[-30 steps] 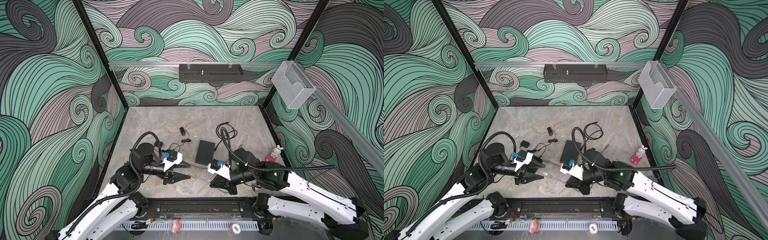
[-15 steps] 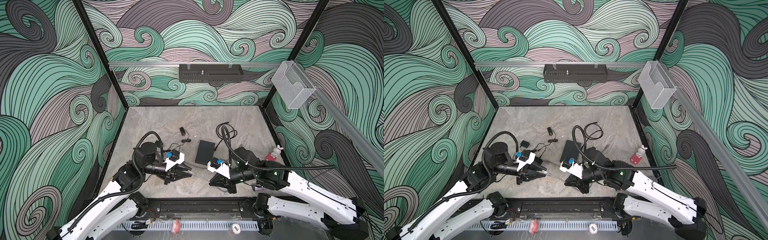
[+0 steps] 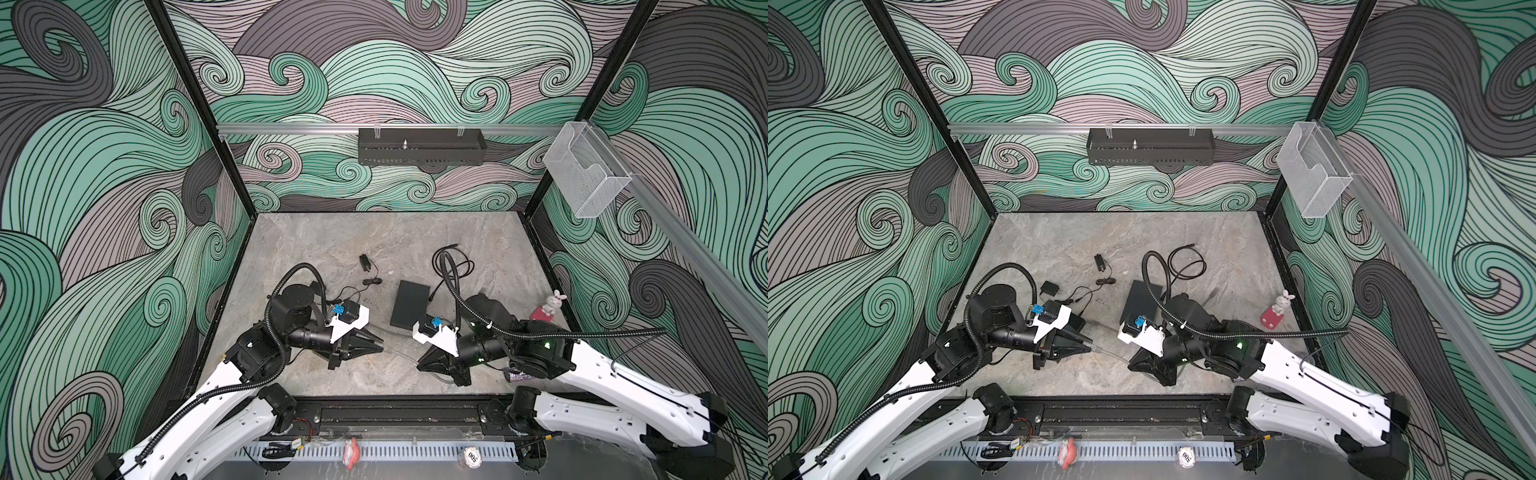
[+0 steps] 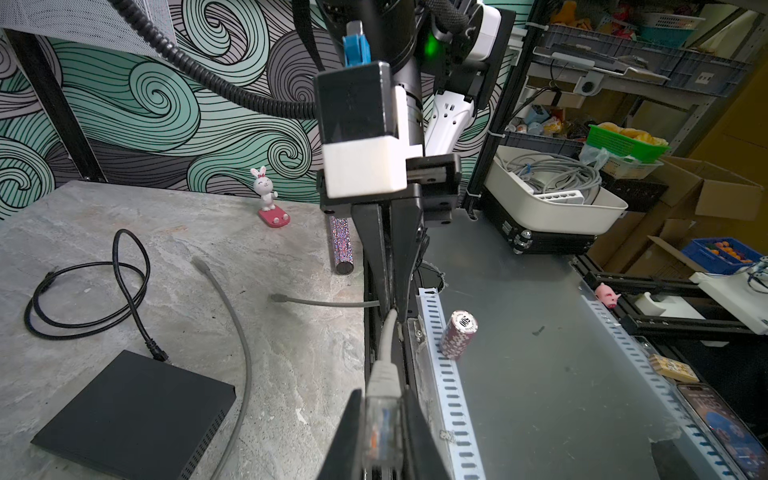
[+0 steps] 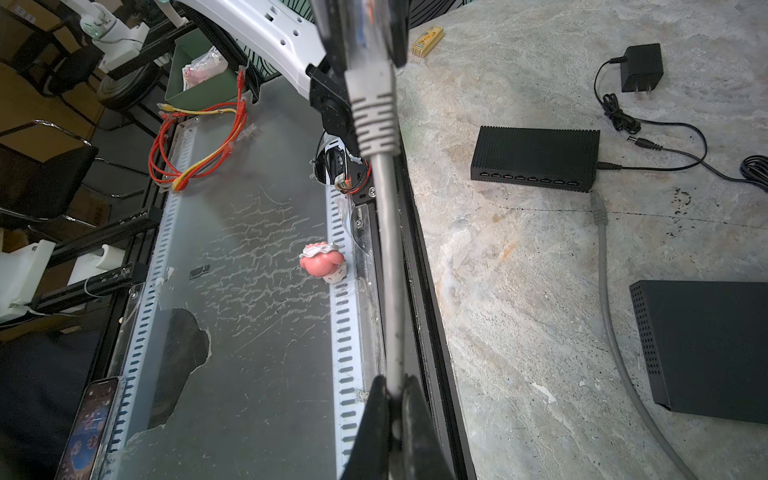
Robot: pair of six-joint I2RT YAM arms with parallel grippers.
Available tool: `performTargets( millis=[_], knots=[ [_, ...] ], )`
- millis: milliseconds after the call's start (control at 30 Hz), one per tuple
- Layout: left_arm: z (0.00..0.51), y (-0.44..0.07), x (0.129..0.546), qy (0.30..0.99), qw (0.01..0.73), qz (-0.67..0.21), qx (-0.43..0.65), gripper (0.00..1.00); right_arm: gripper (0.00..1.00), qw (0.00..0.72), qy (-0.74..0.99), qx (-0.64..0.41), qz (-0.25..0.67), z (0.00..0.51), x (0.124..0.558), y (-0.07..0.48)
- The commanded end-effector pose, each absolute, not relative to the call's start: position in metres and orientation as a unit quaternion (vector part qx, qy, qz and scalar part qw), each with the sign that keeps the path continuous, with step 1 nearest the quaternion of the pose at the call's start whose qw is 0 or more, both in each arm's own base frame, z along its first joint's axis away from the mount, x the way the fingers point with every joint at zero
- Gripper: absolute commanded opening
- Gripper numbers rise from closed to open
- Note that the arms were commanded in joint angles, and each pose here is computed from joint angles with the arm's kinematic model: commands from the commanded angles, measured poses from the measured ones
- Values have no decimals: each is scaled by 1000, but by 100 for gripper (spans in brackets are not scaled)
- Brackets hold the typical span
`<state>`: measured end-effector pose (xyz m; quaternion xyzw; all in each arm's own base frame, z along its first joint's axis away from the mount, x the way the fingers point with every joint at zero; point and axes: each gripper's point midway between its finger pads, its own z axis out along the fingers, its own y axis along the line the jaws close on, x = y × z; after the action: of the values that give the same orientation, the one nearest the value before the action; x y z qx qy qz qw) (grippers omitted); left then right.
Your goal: Insert the plug into the switch port
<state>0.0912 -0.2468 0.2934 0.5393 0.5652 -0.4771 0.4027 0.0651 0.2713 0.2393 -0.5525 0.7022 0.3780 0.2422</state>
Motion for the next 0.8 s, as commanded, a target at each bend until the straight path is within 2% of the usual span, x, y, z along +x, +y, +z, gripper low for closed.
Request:
performTargets(
  millis=[0, 67, 133, 267, 533, 767],
  knots=[
    [305, -246, 84, 549, 404, -482, 550, 12, 0, 269, 696, -546, 381, 255, 71, 272],
    [305, -246, 84, 550, 404, -483, 549, 12, 0, 271, 695, -546, 380, 256, 71, 272],
    [305, -246, 84, 550, 404, -483, 549, 12, 21, 278, 698, -546, 371, 255, 75, 271],
    [306, -247, 84, 549, 402, -484, 550, 11, 34, 292, 668, -568, 382, 265, 73, 279],
    [306, -246, 83, 548, 404, -485, 548, 10, 38, 350, 634, -569, 389, 289, 90, 307],
    [306, -247, 83, 549, 402, -486, 548, 10, 35, 352, 631, -556, 410, 295, 95, 324]
  ],
)
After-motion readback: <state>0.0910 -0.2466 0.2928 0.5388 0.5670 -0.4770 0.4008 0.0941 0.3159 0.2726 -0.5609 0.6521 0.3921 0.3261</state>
